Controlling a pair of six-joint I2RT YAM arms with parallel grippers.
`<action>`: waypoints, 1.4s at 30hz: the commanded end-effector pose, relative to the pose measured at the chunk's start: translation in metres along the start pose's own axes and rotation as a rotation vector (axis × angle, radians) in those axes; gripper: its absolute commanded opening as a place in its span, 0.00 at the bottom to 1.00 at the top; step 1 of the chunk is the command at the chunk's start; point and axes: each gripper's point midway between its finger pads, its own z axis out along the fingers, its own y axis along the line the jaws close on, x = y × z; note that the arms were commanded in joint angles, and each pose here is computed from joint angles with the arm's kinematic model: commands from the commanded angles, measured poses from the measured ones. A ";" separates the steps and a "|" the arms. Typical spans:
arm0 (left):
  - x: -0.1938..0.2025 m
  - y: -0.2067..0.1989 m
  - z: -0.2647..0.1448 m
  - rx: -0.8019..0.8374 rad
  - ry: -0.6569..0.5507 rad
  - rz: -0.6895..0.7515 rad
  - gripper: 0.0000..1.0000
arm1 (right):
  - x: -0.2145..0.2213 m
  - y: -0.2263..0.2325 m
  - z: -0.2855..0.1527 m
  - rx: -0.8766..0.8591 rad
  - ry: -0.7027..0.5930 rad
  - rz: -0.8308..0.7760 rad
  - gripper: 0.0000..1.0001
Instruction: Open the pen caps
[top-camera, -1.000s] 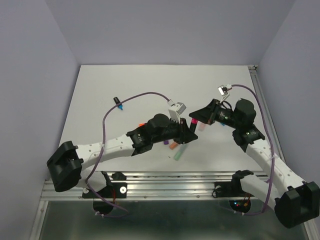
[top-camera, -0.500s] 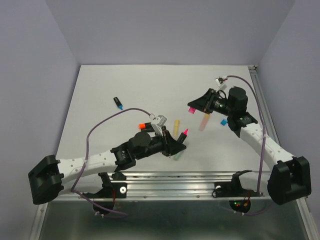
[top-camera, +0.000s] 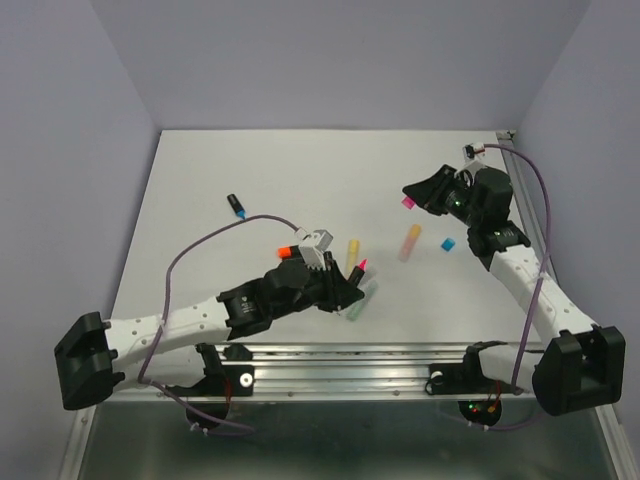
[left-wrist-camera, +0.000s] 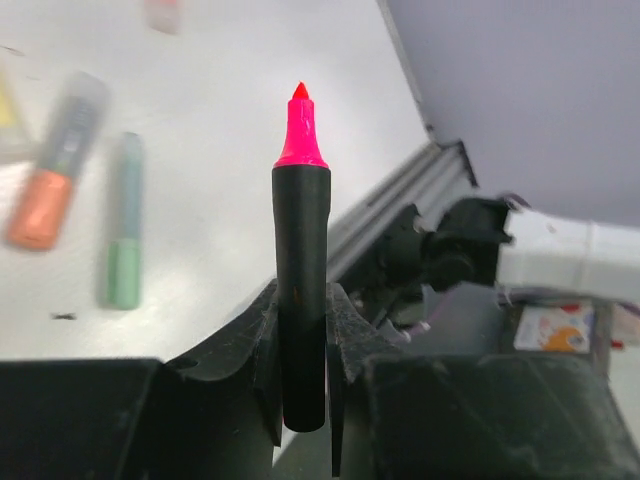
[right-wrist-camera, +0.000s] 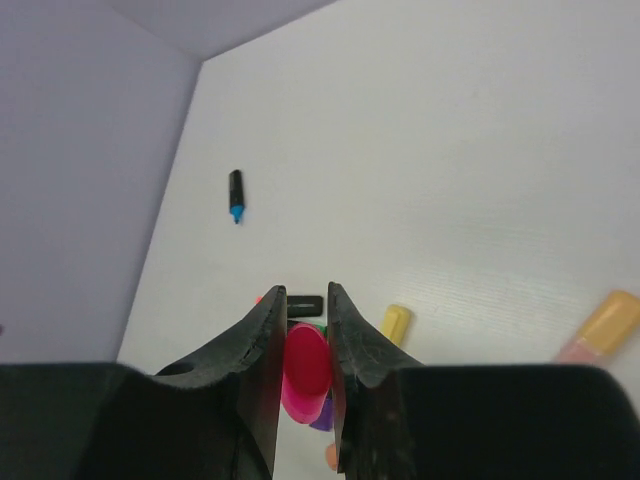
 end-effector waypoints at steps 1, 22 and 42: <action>-0.062 0.078 -0.007 -0.431 -0.130 -0.023 0.00 | 0.003 -0.066 -0.008 0.351 -0.008 -0.038 0.01; -0.178 0.312 -0.047 -1.103 -0.153 -0.224 0.00 | 0.093 -0.210 -0.051 0.930 0.150 -0.013 0.11; -0.212 0.369 -0.050 -1.277 -0.135 -0.233 0.09 | 0.114 -0.220 -0.051 0.936 0.209 0.001 0.29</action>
